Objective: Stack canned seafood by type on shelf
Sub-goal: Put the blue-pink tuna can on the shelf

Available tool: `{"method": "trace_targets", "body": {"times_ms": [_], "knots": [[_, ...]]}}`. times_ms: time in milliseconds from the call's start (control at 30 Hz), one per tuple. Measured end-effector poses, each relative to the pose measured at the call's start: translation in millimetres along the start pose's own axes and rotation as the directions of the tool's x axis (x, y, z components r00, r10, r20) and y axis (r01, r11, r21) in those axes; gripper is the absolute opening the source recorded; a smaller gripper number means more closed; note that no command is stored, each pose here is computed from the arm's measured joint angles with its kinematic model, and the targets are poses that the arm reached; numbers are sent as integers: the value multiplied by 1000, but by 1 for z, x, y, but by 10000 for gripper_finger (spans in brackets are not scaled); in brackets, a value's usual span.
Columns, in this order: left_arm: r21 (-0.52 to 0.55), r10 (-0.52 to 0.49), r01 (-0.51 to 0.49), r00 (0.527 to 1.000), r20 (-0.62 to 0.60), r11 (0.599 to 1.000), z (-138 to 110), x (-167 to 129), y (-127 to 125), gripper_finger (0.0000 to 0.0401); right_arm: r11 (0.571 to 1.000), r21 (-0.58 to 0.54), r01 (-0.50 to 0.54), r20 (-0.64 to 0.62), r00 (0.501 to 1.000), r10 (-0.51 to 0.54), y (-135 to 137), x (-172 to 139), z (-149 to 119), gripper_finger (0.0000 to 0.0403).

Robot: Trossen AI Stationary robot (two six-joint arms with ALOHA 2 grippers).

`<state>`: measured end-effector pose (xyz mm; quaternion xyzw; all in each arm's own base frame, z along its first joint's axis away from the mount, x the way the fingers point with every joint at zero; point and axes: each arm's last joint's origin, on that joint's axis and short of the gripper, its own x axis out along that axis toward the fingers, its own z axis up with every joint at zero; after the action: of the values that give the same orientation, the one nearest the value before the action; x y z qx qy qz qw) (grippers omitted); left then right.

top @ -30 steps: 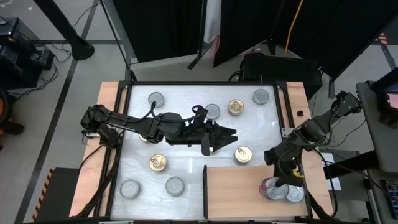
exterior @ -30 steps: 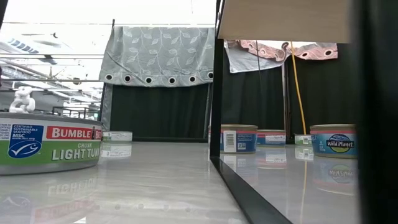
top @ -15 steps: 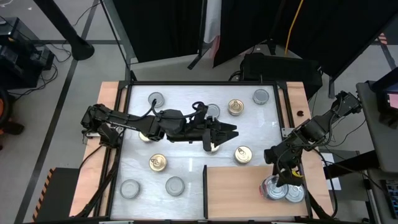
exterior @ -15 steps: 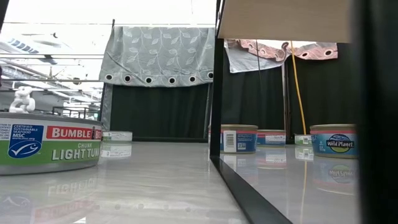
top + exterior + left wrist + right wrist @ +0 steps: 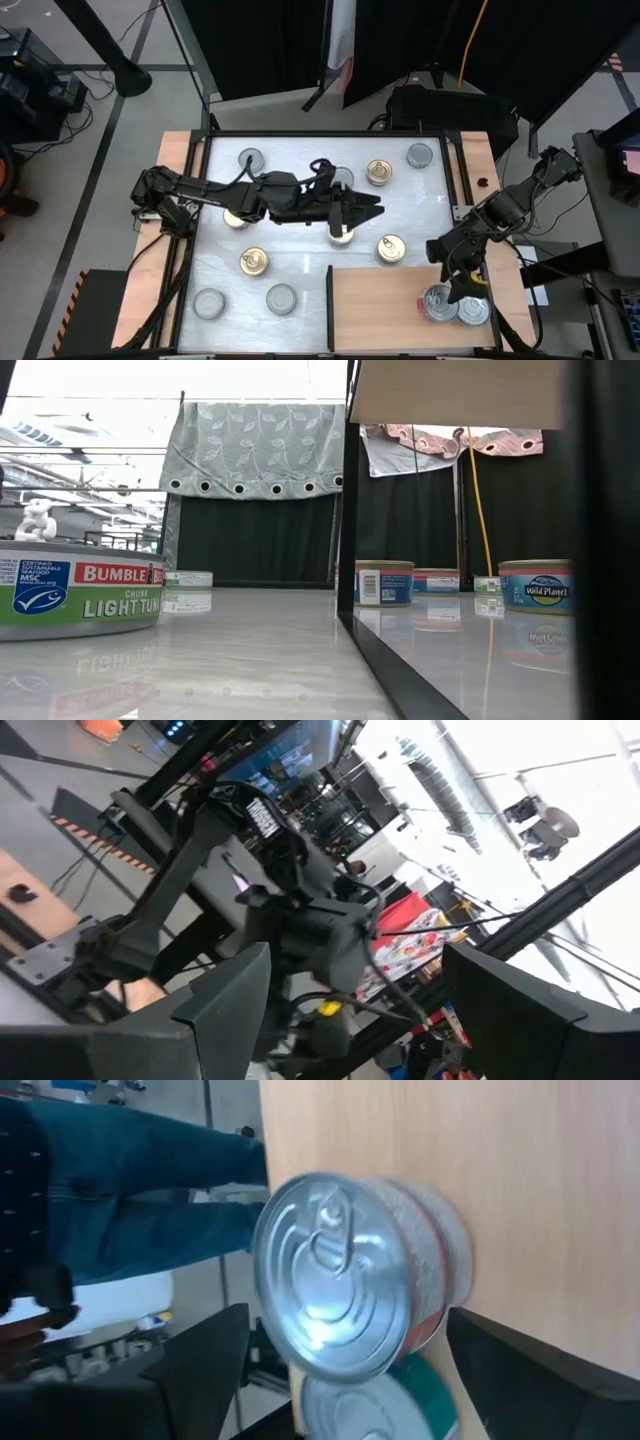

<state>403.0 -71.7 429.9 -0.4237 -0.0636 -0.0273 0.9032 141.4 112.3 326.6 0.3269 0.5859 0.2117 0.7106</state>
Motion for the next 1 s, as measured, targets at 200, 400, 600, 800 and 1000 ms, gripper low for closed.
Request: {"method": "trace_targets", "body": {"times_ms": [200,400,600,800,1000], "knots": [[9,65,-65,998,-12,998,1,1,8,295,998,38,41,30,999,-42,11,-27,-6,334],[27,120,-119,992,-30,993,7,-2,15,295,979,69,194,295,933,-205,26,-73,-9,333],[47,234,-231,971,-50,972,30,-17,23,295,926,230,301,671,640,-374,31,-117,-2,318],[88,357,-349,929,-101,933,42,-31,35,295,874,359,327,789,394,-472,26,-142,5,271],[144,469,-449,869,-160,882,44,-38,49,295,817,495,295,757,314,-573,10,-156,12,183]]}}
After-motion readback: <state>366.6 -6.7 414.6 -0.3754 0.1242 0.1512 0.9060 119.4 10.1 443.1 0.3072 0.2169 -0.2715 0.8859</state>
